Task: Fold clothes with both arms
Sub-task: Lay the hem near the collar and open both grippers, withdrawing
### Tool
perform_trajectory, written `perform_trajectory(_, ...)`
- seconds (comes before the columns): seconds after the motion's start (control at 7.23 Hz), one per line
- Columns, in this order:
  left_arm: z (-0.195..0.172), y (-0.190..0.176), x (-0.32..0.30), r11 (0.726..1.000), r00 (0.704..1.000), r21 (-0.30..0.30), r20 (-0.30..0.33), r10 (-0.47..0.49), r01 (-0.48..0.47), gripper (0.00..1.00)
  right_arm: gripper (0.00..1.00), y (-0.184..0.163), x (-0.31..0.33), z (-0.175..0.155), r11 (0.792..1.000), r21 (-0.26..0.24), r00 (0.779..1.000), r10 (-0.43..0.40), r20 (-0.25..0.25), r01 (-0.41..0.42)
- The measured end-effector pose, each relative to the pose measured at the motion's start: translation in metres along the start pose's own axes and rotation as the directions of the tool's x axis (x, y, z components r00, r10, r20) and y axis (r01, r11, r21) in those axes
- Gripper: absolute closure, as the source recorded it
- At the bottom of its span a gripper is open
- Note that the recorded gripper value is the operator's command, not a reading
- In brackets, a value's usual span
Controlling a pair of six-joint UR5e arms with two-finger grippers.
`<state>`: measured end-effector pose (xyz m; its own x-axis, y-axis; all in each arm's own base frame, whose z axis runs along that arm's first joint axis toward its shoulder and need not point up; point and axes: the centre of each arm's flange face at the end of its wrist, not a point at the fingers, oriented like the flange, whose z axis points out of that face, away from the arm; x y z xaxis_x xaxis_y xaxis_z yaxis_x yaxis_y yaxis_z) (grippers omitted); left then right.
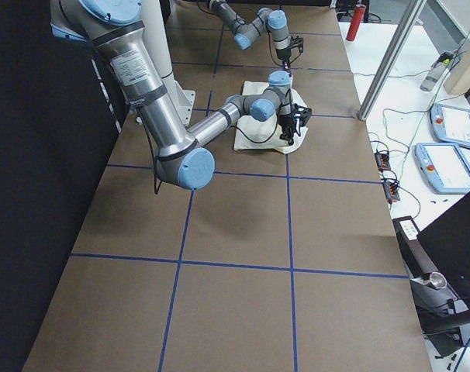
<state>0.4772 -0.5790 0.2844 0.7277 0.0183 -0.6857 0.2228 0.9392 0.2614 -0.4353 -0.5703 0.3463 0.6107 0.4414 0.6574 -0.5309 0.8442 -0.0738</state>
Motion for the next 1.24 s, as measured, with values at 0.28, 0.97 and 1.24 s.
perform_trajectory(0.28, 0.006, -0.001, -0.001, 1.000, 1.000, 0.002, 0.002, 0.006, -0.006, 0.01, 0.00, 0.000, -0.006, 0.008, 1.000, 0.005, 1.000, -0.016, 0.000, 0.016)
perform_trajectory(0.97, -0.038, 0.047, -0.037, 0.994, 0.985, 0.006, -0.137, 0.106, -0.107, 0.00, 0.00, -0.011, -0.007, -0.036, 0.973, 0.007, 0.970, -0.229, 0.086, 0.229)
perform_trajectory(1.24, -0.061, 0.106, -0.066, 0.995, 0.980, -0.030, -0.177, 0.086, -0.092, 0.06, 0.00, -0.008, -0.002, -0.049, 0.968, 0.012, 0.962, -0.250, 0.110, 0.250)
